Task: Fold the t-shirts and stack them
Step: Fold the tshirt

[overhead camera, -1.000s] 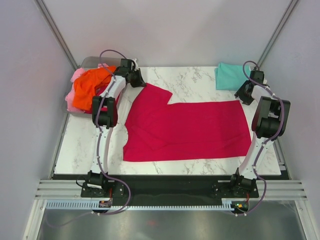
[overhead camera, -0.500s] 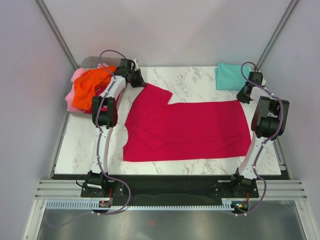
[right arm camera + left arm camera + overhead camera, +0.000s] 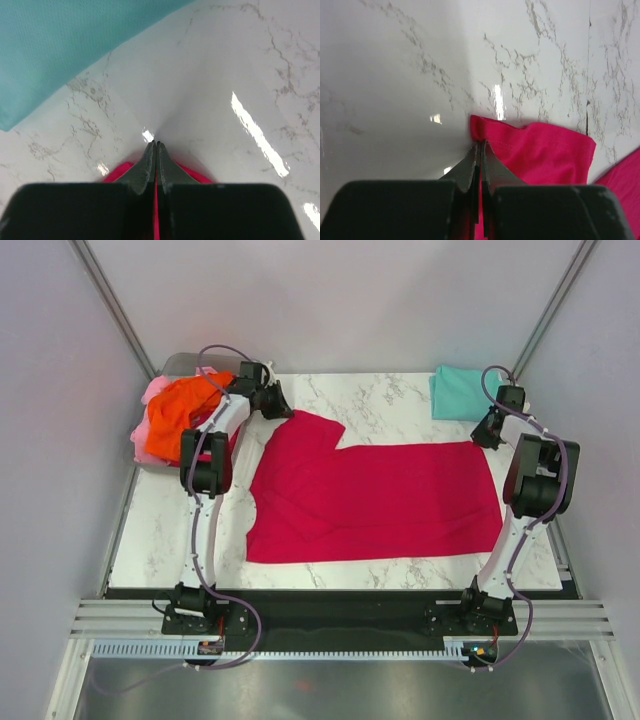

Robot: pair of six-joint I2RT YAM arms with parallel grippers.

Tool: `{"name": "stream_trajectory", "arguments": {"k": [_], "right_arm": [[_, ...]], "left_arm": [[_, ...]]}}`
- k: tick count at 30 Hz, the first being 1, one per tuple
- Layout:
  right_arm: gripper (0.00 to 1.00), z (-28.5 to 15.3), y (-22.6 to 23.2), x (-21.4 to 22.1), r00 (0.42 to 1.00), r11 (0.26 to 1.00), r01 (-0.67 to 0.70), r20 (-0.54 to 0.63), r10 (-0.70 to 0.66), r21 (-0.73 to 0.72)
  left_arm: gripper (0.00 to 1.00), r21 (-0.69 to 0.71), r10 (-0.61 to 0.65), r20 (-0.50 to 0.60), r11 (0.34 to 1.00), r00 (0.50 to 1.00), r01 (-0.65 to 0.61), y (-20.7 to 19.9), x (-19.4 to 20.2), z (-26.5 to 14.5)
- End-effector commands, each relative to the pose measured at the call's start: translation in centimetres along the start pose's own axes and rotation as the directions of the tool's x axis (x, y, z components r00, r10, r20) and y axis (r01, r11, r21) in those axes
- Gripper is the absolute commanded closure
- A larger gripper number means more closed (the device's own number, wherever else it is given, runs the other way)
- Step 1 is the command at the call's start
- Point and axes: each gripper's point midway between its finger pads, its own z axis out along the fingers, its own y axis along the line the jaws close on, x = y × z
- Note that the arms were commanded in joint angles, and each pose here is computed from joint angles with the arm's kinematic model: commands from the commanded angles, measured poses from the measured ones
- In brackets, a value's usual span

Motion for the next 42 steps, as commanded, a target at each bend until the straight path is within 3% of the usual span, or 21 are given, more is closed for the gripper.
{"name": "stream_trajectory", "arguments": {"k": [1,7,14,26,42], "right_arm": [[1.00,-3.7,1.5,-1.6,0.999,0.998,0.009,0.037,-0.007,-0.057],[1.00,-7.0,2.0,-2.5,0.997,0.996,0.011,0.077,-0.004,-0.089],[1.00,-10.0,2.1,-2.1,0.996,0.992,0.012,0.089,-0.001,-0.122],[1.00,-13.5,-2.0,1.9,0.998,0.994,-0.009,0.066,0.016,-0.105],[1.00,-16.5,-6.5,5.7,0.996,0.994,-0.066,0.056,0.072,-0.090]], "left_arm": [[0.98,0.046,-0.014,0.063,0.999,0.998,0.011,-3.4,-2.9,-4.8],[0.98,0.078,0.028,0.119,0.996,0.993,-0.038,-6.8,-5.0,-9.7],[0.98,0.106,0.050,0.117,0.992,0.992,-0.063,-9.2,-3.9,-14.3],[0.98,0.079,0.098,0.030,0.992,0.995,-0.101,-9.6,5.6,-21.2],[0.98,0.068,0.150,0.061,0.986,0.987,-0.154,-10.6,14.1,-29.2]]}}
